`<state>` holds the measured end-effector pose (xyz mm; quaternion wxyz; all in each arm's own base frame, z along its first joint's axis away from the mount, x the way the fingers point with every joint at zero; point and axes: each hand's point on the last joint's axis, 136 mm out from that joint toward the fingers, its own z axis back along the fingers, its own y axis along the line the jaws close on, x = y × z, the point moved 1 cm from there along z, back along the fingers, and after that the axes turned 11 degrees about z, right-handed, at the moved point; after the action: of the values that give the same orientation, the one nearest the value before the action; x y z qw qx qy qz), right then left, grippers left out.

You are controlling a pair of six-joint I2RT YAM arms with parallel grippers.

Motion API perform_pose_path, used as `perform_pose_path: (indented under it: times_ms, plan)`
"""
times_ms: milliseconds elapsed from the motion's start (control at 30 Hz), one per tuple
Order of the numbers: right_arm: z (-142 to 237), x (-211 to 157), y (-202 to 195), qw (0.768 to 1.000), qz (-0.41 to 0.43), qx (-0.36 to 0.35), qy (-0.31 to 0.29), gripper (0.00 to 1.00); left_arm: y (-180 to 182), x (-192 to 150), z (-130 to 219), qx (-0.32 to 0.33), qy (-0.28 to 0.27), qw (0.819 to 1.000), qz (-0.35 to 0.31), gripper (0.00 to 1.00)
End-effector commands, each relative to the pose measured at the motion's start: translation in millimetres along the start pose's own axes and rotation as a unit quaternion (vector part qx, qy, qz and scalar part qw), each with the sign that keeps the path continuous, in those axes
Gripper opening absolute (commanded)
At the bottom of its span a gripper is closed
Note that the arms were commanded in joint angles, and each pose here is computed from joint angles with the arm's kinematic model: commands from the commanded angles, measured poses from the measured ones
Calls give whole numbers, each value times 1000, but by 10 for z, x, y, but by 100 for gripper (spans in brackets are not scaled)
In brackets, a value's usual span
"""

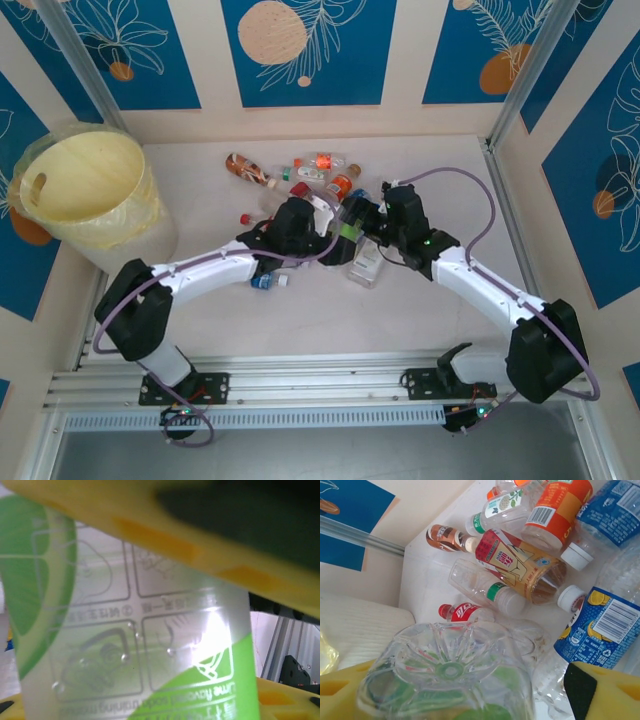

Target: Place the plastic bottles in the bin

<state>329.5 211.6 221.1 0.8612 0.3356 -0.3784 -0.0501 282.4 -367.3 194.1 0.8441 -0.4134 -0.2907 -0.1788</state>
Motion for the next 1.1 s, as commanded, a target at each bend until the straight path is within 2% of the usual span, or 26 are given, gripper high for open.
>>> perform_pose_path:
  times_ms: [0, 100, 167, 200, 367, 500, 600, 700, 867, 1067]
  plan:
    - [351, 170, 417, 997, 39, 58, -20, 100, 361, -22, 93, 99, -17, 995, -5, 32]
    - [516, 265, 367, 996, 62, 40, -56, 100, 503, -17, 239, 137, -38, 990, 5, 19]
    - [605, 316, 370, 993, 83, 36, -75, 100, 573, 4, 349, 159, -53, 986, 14, 4]
    - [634, 334, 369, 992, 90, 34, -81, 99, 612, 19, 408, 175, -62, 982, 17, 0]
    - [710, 352, 327, 988, 122, 18, -89, 100, 697, 309, 827, 236, -125, 963, 27, 0]
    - [702, 289, 337, 986, 145, 23, -79, 100, 502, 647, 1084, 218, -183, 958, 23, 0]
    - [699, 249, 351, 985, 155, 24, -74, 100, 351, 972, 1343, 229, -233, 945, -7, 0]
    - [696, 213, 347, 985, 154, 22, -68, 100, 305, 1263, 1620, 251, -290, 923, -31, 0]
    - [715, 182, 286, 987, 147, 1, -59, 100, 367, 1693, 2231, 332, -382, 862, -38, 0]
    - [757, 217, 258, 984, 163, -14, -67, 99, 577, 1985, 2749, 383, -409, 827, -40, 0]
